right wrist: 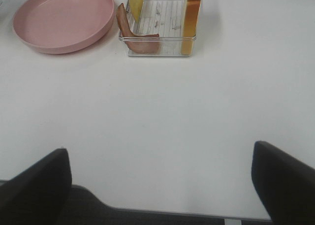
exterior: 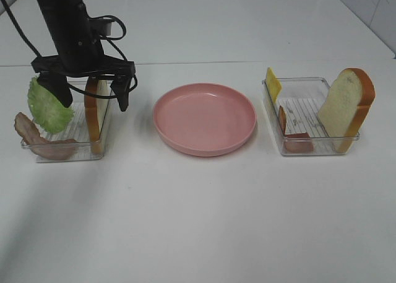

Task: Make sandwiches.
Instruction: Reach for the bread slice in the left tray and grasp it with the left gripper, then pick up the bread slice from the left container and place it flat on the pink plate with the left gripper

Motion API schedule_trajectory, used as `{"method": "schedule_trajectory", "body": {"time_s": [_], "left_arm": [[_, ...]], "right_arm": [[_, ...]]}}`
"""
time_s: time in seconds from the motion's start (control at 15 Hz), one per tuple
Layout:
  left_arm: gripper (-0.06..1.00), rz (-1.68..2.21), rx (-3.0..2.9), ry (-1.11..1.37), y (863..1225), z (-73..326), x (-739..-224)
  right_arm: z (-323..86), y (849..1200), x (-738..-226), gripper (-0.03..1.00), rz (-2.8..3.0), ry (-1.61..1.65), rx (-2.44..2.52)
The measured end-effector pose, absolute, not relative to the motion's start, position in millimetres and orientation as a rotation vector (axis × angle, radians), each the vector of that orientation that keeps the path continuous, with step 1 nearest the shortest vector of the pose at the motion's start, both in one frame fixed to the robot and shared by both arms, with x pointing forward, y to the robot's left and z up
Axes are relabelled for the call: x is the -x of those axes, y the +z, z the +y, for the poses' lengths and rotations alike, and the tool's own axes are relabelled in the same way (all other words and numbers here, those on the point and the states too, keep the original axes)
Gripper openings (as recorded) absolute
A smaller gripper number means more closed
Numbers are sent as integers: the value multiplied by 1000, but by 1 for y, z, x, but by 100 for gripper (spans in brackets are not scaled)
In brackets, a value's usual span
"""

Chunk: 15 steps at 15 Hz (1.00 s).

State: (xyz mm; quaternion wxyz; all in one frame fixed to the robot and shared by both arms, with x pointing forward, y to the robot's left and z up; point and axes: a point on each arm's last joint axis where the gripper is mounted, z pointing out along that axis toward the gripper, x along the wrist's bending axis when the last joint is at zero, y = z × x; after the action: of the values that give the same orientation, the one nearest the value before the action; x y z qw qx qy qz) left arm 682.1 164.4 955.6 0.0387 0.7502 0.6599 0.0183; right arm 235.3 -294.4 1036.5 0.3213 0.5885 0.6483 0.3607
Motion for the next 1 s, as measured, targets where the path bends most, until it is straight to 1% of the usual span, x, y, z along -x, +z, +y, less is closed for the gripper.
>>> {"method": "schedule_trajectory", "body": {"time_s": [0.2, 0.33, 0.4, 0.53, 0.6, 1.0], "left_arm": [[97, 2024, -2310, 49, 951, 164, -683], [74, 2026, -2315, 46, 949, 164, -683], [66, 2026, -2315, 46, 949, 164, -683], [30, 2025, -2321, 58, 949, 165, -683], [19, 2029, -2334, 74, 949, 167, -684], [19, 2052, -2312, 69, 949, 167, -683]], "right_arm": [[-294, 1036, -235, 96, 1703, 948, -1546], [-294, 1036, -235, 96, 1703, 948, -1546], [-294, 1036, -235, 96, 1703, 948, -1546], [-294, 1036, -235, 96, 1703, 948, -1546], [-294, 1036, -235, 96, 1703, 948, -1546], [-294, 1036, -235, 96, 1703, 948, -1546]]}}
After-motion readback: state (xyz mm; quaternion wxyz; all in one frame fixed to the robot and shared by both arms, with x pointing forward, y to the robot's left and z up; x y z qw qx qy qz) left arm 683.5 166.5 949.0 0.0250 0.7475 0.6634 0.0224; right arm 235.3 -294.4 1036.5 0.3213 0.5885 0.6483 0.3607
